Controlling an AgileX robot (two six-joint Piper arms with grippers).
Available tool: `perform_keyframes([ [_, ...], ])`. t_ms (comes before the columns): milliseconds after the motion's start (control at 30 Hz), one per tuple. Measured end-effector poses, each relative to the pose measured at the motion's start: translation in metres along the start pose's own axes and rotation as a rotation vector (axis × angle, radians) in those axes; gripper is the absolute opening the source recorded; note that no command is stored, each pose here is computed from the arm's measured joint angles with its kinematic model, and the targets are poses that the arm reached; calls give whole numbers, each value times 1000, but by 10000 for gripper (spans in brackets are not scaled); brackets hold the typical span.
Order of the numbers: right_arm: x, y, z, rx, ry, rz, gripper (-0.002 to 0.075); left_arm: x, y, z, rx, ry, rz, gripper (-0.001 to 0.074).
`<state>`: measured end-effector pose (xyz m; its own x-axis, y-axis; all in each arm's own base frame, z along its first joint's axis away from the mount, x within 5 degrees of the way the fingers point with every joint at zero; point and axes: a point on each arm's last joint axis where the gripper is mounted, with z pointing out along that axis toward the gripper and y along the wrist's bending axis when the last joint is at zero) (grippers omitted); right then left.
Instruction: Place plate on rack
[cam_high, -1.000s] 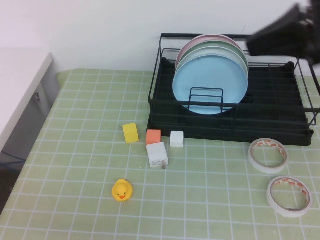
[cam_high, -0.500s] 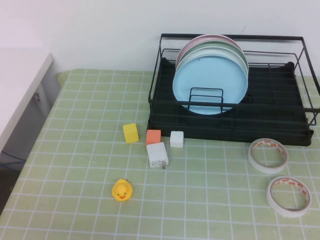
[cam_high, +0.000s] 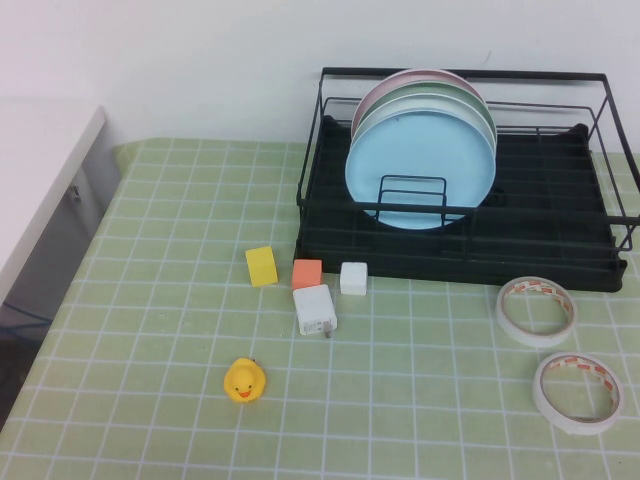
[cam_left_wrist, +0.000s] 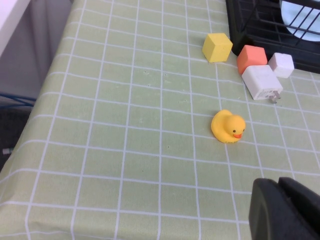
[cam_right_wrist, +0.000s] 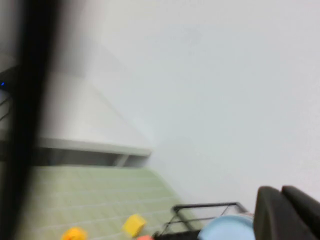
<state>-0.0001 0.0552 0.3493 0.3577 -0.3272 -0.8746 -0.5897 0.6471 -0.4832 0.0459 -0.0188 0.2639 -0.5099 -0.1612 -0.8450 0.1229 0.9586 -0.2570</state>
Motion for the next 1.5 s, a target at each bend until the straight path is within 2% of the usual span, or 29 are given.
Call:
perform_keyframes([
  [133, 17, 14, 0, -77, 36, 30, 11, 0, 0, 0, 0, 1, 0, -1],
  [200, 31, 14, 5, -59, 64, 100, 11, 0, 0, 0, 0, 1, 0, -1],
  [467, 107, -7, 15, 397, 160, 227, 11, 0, 0, 0, 0, 1, 0, -2],
  [633, 141, -3, 13, 502, 232, 268, 11, 0, 0, 0, 0, 1, 2, -1],
  [767, 167, 9, 11, 510, 284, 317, 11, 0, 0, 0, 0, 2, -2, -1],
  [900, 174, 13, 5, 563, 312, 391, 11, 0, 0, 0, 0, 2, -2, -1],
  [1133, 189, 13, -8, 739, 520, 422, 11, 0, -1, 0, 9, 4, -10, -1],
  [1233, 194, 17, -10, 720, 577, 473, 11, 0, -1, 0, 9, 4, -10, -1],
  [1500, 194, 18, -10, 687, 557, 540, 11, 0, -1, 0, 10, 5, -12, -1],
])
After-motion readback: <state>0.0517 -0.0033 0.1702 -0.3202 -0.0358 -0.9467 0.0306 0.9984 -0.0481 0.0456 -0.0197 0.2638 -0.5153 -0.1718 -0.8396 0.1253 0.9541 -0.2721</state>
